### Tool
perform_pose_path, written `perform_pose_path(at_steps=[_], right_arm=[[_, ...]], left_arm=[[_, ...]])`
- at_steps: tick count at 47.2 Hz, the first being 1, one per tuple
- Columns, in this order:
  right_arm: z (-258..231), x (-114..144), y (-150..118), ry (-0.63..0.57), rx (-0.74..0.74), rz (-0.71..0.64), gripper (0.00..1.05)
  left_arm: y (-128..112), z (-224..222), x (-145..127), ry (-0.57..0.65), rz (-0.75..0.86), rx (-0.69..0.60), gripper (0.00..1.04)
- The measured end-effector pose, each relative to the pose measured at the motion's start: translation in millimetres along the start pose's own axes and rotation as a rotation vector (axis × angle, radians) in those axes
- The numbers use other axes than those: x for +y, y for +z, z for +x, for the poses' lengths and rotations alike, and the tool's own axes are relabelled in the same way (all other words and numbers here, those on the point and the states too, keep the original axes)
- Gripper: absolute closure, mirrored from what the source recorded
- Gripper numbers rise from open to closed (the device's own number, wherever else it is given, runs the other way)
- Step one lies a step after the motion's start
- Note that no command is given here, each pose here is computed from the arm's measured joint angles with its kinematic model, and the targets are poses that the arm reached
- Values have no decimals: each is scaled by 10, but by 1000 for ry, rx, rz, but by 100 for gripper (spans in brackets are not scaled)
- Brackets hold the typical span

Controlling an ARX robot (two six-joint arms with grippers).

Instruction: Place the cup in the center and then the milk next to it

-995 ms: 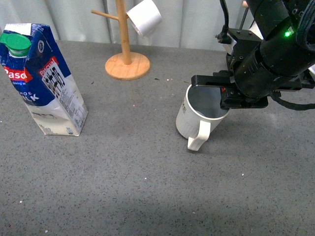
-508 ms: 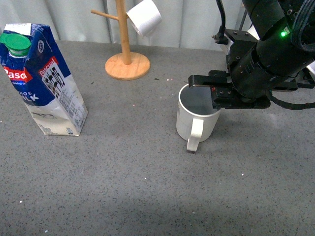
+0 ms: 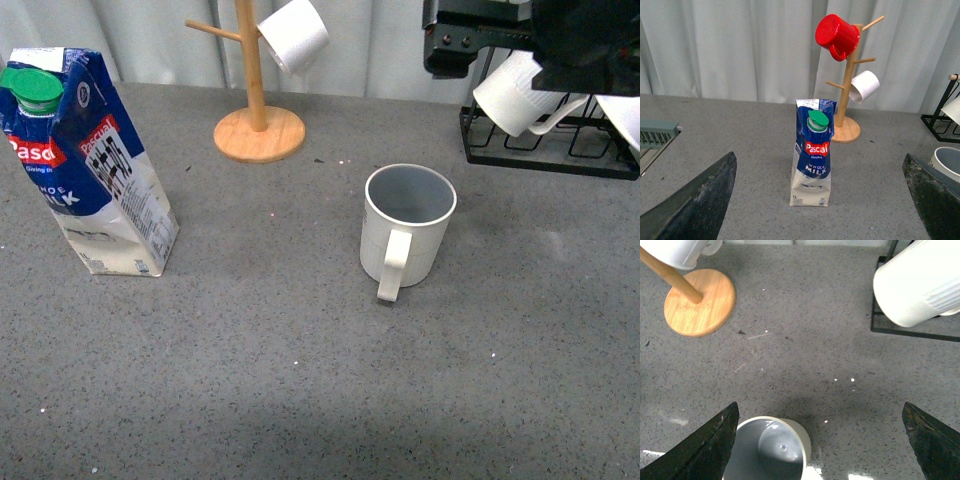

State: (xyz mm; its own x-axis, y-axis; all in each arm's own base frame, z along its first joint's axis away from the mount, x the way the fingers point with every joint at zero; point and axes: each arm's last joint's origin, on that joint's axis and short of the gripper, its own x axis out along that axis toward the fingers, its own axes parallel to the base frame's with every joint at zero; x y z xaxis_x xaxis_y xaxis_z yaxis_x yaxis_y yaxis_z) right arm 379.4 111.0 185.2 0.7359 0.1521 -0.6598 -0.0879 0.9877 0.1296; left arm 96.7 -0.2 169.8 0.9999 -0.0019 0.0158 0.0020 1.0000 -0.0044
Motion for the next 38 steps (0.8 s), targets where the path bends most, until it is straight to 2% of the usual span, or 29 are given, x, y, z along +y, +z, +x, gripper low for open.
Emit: perform_pose_path(at_steps=[5, 8, 10, 14, 18, 21, 27, 31, 38], right_arm=[[-13, -37, 8, -17, -9, -1, 9], [34, -115, -119, -118, -277, -58, 22], [-17, -196, -274, -128, -420, -77, 31], [-302, -362, -484, -124, -626, -83, 49], [-629, -480, -534, -122, -746, -79, 66], [-781, -577, -671, -132, -749, -82, 81], [-886, -671, -931, -130, -728, -89, 102], [-987, -728, -1104, -128, -708, -96, 104], [-1163, -787, -1227, -134, -717, -92, 104]], left_arm=[[0, 0, 0, 0, 0, 0, 7], [0, 0, 0, 0, 0, 0, 7], [0, 0, 0, -1, 0, 0, 7], [0, 0, 0, 1, 0, 0, 7], [0, 0, 0, 0, 0, 0, 7], [0, 0, 0, 0, 0, 0, 7], [0, 0, 0, 0, 0, 0, 7], [0, 0, 0, 0, 0, 0, 7], [0, 0, 0, 0, 0, 0, 7]])
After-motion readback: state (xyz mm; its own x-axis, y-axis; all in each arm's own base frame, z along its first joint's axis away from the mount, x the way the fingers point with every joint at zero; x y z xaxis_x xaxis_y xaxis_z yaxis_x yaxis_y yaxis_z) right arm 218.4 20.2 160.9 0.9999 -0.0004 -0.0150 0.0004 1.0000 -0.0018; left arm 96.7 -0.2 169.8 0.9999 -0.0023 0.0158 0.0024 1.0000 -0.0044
